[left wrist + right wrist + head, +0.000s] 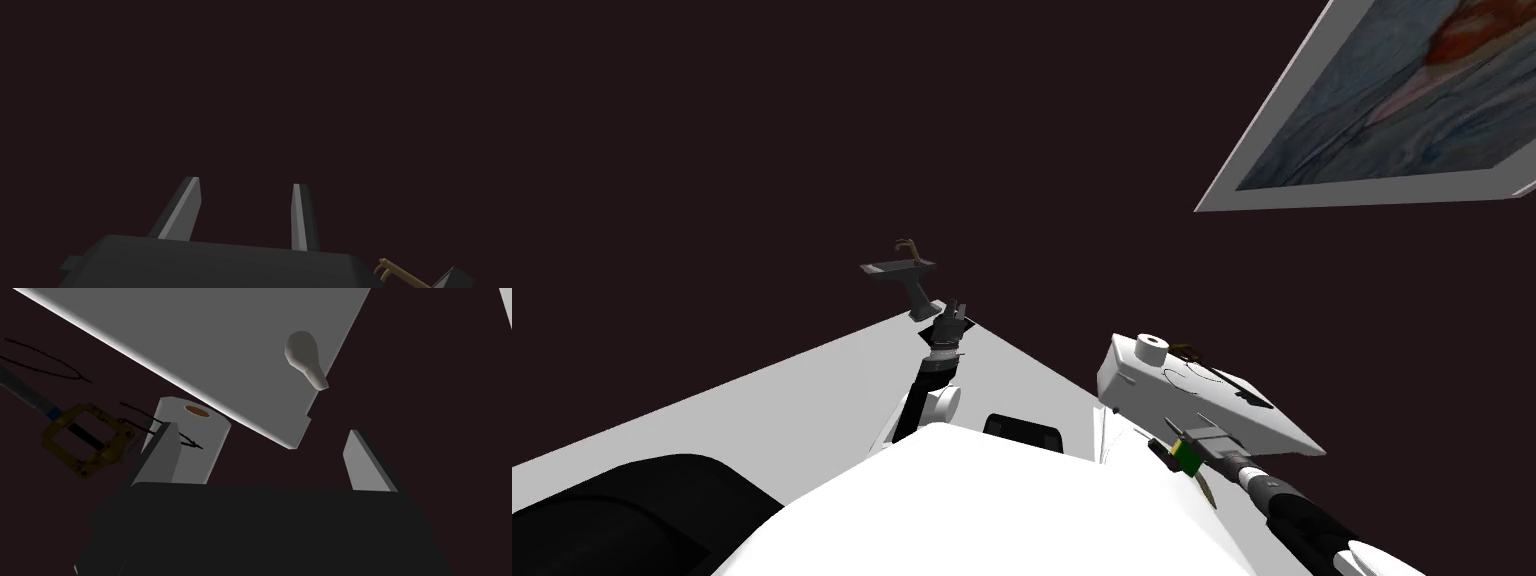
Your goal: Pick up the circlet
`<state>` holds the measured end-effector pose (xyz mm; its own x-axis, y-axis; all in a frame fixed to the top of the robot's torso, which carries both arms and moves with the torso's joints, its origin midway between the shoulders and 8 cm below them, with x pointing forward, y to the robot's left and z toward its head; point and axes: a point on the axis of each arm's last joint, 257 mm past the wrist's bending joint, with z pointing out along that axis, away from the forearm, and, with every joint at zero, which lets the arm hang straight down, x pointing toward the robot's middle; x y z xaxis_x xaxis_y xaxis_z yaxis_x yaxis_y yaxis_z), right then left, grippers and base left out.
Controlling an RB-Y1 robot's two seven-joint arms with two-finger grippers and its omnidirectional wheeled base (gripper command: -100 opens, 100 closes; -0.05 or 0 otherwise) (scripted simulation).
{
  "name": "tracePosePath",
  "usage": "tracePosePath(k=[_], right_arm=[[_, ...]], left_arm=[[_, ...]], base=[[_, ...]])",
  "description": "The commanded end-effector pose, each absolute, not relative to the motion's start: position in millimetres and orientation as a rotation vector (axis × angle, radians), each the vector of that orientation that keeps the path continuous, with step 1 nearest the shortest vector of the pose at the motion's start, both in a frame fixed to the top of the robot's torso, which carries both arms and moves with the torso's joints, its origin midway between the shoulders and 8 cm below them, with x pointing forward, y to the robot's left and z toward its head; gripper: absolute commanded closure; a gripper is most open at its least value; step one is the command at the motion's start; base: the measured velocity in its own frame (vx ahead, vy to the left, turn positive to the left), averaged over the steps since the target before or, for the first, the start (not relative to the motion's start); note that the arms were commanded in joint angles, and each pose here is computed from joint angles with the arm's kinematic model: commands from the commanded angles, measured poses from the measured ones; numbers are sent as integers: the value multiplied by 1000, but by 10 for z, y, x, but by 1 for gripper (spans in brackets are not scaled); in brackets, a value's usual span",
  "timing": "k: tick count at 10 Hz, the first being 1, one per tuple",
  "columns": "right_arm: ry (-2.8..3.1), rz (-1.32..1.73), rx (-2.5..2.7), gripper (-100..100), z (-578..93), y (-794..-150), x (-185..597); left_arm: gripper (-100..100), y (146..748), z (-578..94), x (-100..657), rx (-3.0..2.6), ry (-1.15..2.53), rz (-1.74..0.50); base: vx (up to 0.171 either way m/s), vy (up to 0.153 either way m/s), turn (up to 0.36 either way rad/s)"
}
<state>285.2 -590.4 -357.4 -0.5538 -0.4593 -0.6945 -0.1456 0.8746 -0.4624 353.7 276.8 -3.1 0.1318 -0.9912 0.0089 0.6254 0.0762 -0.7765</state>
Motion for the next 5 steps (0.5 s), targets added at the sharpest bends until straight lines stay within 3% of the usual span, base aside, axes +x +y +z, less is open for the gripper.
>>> tracePosePath(k=[1,5], right_arm=[[2185,-552,-520,-100,-3594,-6184,2722],[2226,-679,-636,-100,-3593,-6512,2548]], left_arm=[[0,2768,-31,3537,-733,630,-1340],[0,2769,-31,3537,-733,630,-1339]], base=[[-35,9,402],[-17,6,156]])
